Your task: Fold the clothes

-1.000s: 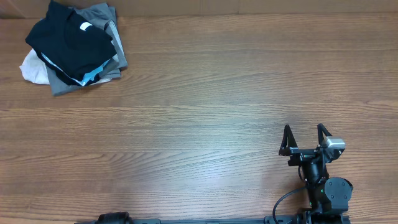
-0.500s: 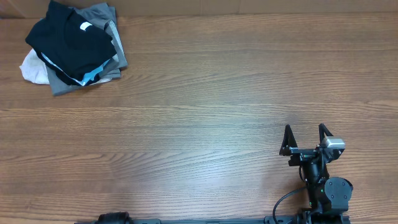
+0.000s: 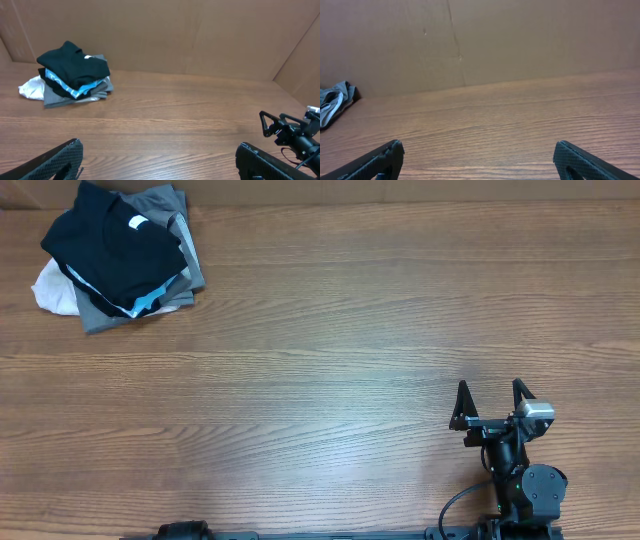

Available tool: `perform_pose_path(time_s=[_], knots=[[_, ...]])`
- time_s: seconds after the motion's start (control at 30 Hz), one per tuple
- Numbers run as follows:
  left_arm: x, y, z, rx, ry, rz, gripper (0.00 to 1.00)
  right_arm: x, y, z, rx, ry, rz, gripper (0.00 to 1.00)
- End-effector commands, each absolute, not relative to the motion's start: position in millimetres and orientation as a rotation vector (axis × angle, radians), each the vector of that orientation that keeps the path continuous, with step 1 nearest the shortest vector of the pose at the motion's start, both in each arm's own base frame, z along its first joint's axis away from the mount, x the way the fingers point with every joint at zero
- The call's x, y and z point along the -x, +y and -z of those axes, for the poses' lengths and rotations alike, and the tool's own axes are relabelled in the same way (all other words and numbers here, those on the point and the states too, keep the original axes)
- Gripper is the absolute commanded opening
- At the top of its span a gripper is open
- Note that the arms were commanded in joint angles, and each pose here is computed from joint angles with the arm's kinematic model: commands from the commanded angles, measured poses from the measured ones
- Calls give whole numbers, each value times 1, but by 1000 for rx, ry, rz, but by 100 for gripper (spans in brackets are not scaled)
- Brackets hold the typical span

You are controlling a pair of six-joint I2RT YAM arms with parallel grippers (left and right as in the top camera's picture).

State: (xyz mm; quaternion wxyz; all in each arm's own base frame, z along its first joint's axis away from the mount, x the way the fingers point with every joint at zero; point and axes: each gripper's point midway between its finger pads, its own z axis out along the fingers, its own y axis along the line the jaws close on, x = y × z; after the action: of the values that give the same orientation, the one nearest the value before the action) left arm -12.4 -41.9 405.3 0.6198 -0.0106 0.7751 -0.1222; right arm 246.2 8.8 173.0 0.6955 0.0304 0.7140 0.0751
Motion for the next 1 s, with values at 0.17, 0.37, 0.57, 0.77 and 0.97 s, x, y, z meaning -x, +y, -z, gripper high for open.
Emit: perform_pose_path(time_s=[0.17,0.37,0.57,0.77,0.97], knots=[[12,-40,-405,41,1787,286,100,-246,6,-172,-74,1587,-155,100],[11,-37,-397,100,1816,306,100,-246,7,-172,-73,1587,-156,100],[-21,-25,-381,275,1861,332,100,-246,7,-172,-73,1587,-156,100],[-91,-24,-345,284,1827,387,100,-246,7,-172,-73,1587,-156,100],[-149,-25,-304,215,1681,408,100,-246,6,-172,-74,1587,-155,100]])
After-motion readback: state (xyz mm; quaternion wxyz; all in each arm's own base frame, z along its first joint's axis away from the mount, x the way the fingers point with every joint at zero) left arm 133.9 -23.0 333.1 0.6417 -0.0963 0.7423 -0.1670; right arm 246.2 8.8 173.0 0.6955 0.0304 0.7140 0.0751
